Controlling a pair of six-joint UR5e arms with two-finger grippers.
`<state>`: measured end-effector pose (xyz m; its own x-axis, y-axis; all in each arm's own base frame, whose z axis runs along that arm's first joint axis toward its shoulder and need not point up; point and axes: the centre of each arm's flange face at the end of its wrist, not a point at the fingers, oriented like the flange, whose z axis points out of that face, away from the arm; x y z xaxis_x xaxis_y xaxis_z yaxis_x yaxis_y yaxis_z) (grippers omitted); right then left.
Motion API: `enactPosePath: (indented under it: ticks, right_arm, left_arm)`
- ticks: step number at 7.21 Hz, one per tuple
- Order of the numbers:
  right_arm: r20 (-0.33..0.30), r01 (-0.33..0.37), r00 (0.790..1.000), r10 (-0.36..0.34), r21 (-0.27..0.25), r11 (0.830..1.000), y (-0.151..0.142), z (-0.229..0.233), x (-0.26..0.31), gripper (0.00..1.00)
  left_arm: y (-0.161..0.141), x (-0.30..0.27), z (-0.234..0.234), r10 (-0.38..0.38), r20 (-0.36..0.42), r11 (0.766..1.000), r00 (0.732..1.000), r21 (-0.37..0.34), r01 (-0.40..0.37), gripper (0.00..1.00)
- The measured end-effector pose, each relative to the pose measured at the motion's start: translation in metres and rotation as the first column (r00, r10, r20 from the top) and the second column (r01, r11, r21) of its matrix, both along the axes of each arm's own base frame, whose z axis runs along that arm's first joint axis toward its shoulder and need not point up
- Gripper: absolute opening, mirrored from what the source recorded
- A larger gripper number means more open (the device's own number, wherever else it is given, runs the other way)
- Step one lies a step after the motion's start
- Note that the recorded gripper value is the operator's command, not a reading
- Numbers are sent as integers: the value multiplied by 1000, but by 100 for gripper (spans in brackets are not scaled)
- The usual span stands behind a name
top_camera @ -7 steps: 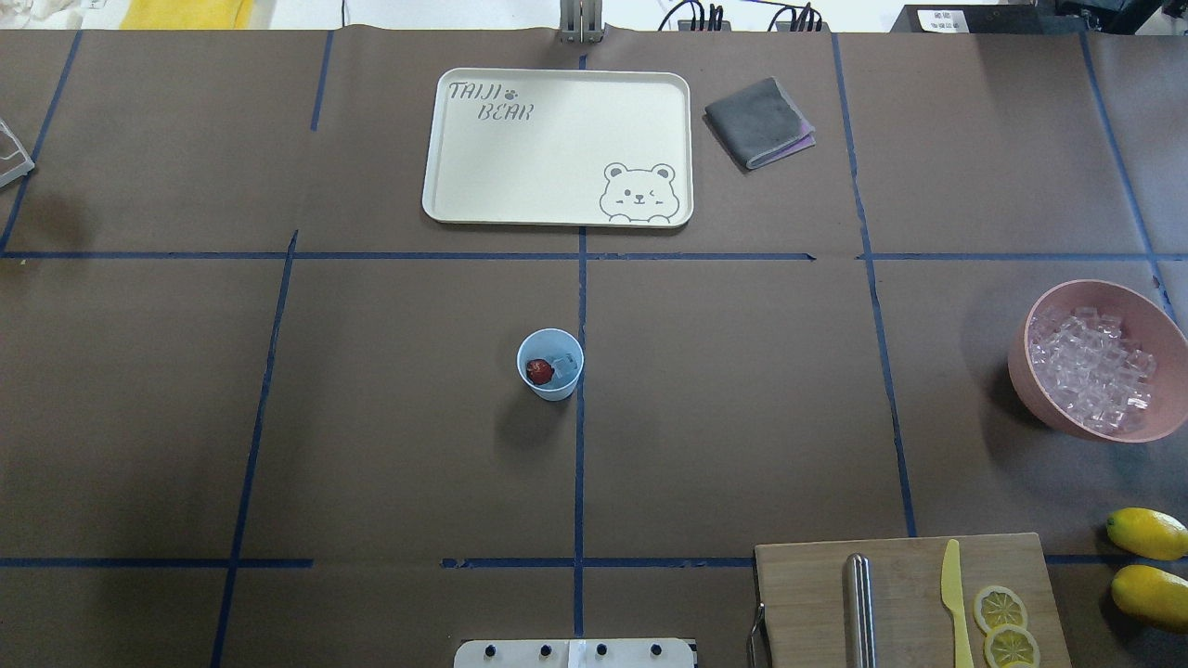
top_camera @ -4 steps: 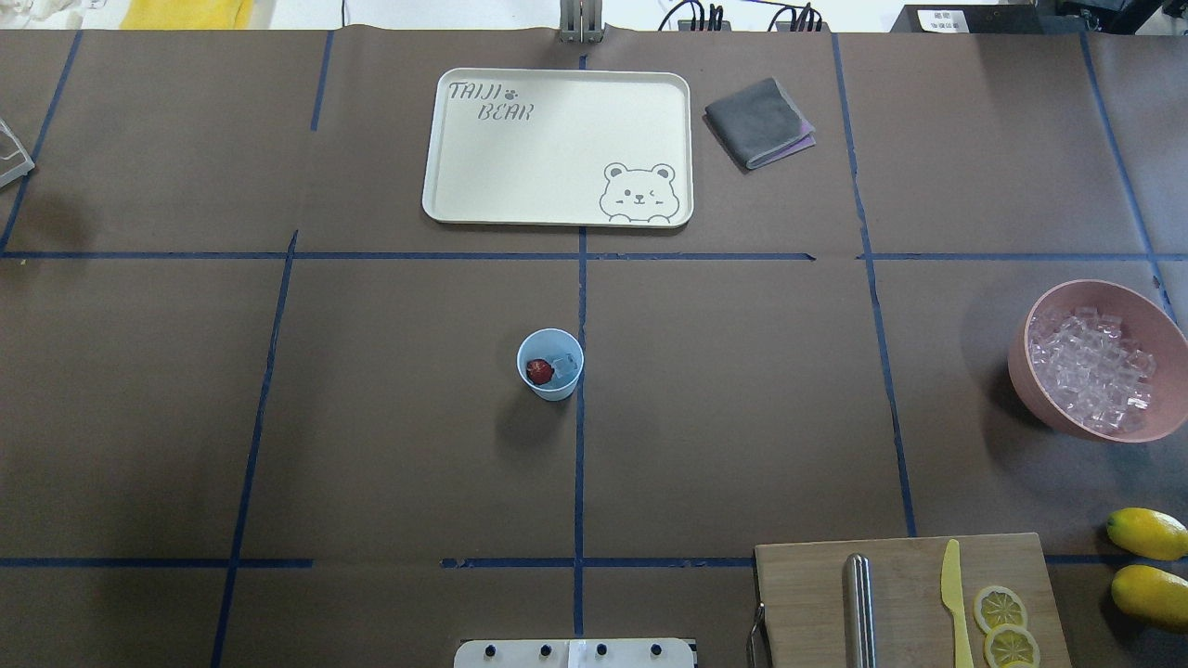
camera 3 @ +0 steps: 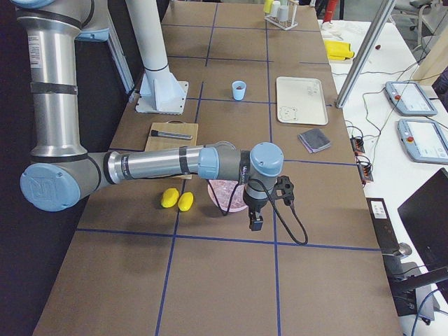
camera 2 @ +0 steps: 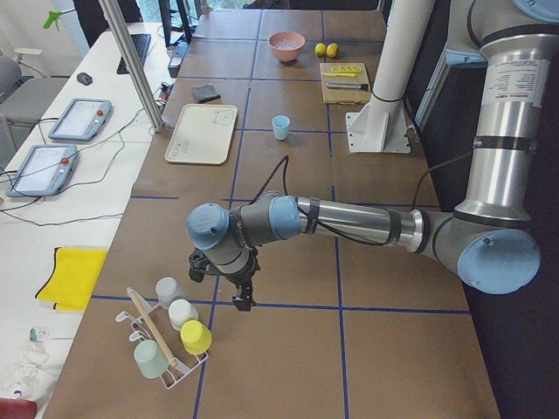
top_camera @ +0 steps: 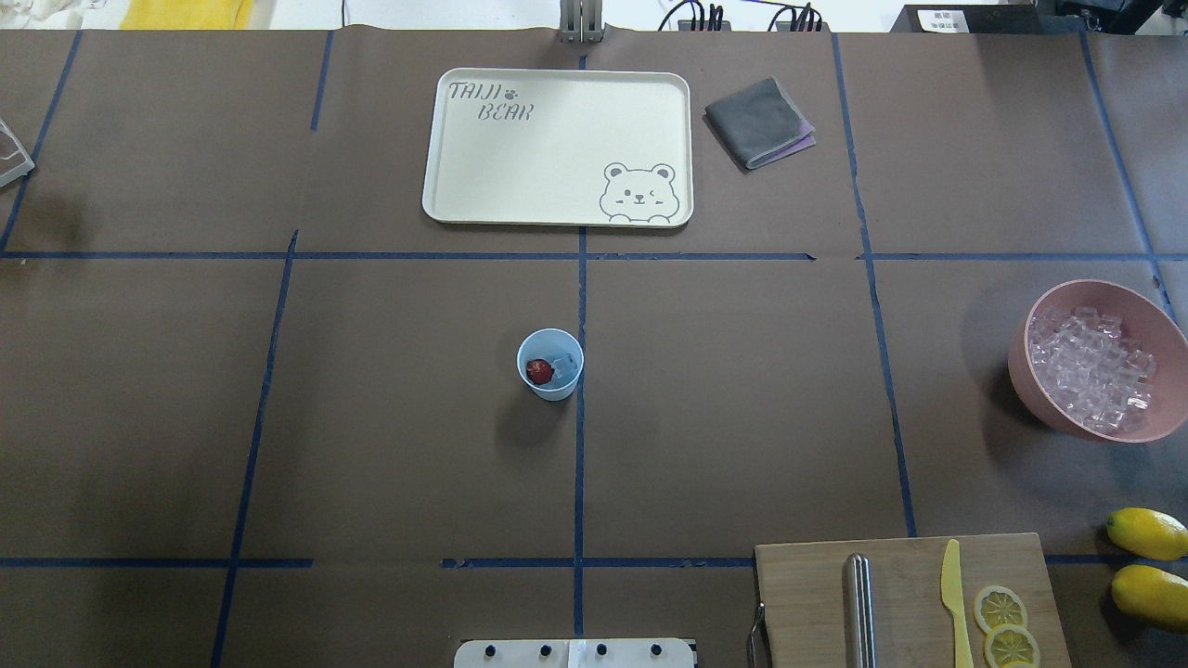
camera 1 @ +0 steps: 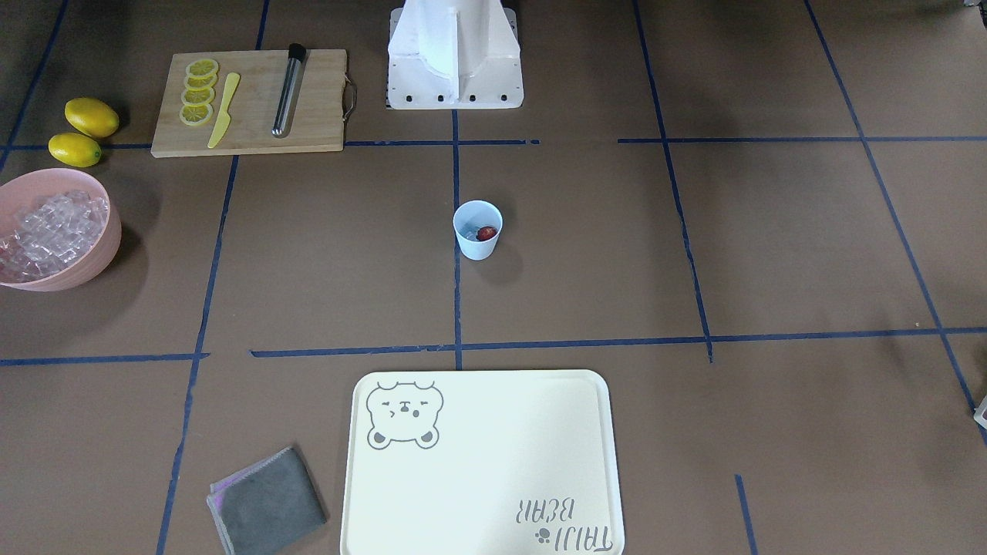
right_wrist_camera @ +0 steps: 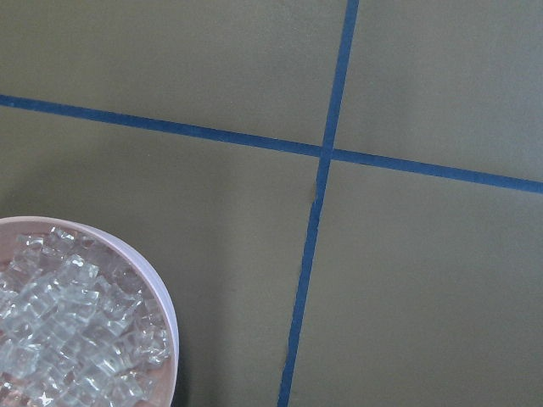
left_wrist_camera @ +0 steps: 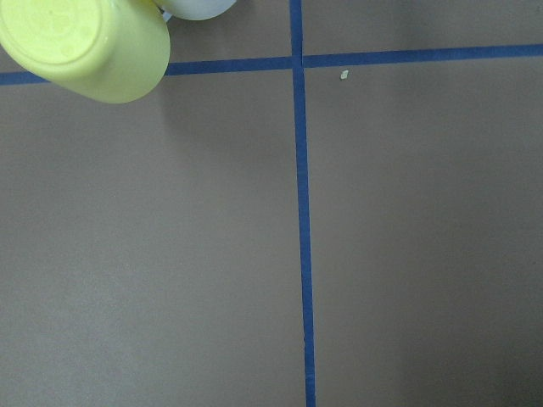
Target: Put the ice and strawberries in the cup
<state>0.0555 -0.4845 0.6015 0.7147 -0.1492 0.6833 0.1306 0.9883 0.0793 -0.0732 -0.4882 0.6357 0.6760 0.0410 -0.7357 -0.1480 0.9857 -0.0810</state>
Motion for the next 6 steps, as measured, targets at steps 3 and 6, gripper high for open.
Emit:
enactPosePath:
  ticks: [3, 6]
  right_arm:
    - [-3, -4, 1000, 4, -4, 1000, 0, 0, 0, 100]
    - [0, -6, 1000, 6, -8, 1000, 0, 1, -1, 100]
  left_arm:
    - [4, 0, 3, -50, 10, 999, 999, -10, 50, 100]
    - [3, 0, 0, -112, 22, 994, 993, -8, 112, 100]
